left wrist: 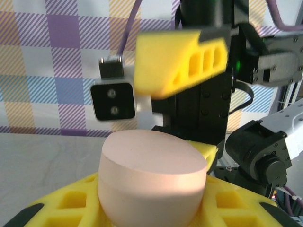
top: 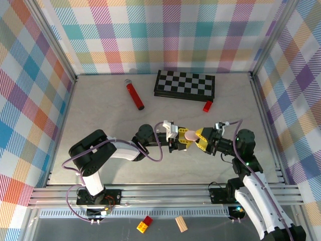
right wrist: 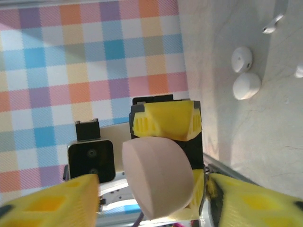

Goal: Insert the wireless bluetooth earbuds into the charging case

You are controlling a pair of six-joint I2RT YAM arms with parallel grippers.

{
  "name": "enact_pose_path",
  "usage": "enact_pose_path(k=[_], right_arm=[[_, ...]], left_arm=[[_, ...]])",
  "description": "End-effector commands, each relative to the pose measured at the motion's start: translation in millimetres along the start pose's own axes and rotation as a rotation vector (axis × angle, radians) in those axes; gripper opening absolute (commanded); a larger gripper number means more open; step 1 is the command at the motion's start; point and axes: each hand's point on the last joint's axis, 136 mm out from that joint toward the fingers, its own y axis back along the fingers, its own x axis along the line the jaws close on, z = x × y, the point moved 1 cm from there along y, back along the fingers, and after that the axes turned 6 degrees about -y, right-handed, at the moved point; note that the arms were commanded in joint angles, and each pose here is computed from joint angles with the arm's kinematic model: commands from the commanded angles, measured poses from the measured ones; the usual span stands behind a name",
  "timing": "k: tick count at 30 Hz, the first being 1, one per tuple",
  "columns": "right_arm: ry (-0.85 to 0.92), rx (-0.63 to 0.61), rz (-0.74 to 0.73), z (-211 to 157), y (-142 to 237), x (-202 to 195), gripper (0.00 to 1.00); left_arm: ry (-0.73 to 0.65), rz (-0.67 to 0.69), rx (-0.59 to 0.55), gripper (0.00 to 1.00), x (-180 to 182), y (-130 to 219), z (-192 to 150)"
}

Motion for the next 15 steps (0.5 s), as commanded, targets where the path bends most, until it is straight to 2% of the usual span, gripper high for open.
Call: enact_pose_path(k=[1, 3, 9, 15], right_arm=[[0.217, -0.044, -0.096, 0, 9, 17, 0.72], [0.353, -0.046, -0.160, 1, 13, 25, 0.79], [0.853, -0.078, -0.403, 11, 35, 51, 0.91], [1.167, -0.027, -0.349, 4, 33, 77, 0.96]], left_arm=[[-0.015, -0.011, -0.057, 0.34, 2, -2, 19], [0.005, 0.000, -0.064, 0.34, 4, -1, 23], [0.123, 0.032, -0.078, 0.34, 15, 2, 29], [0.162, 0.047, -0.083, 0.34, 13, 7, 32]])
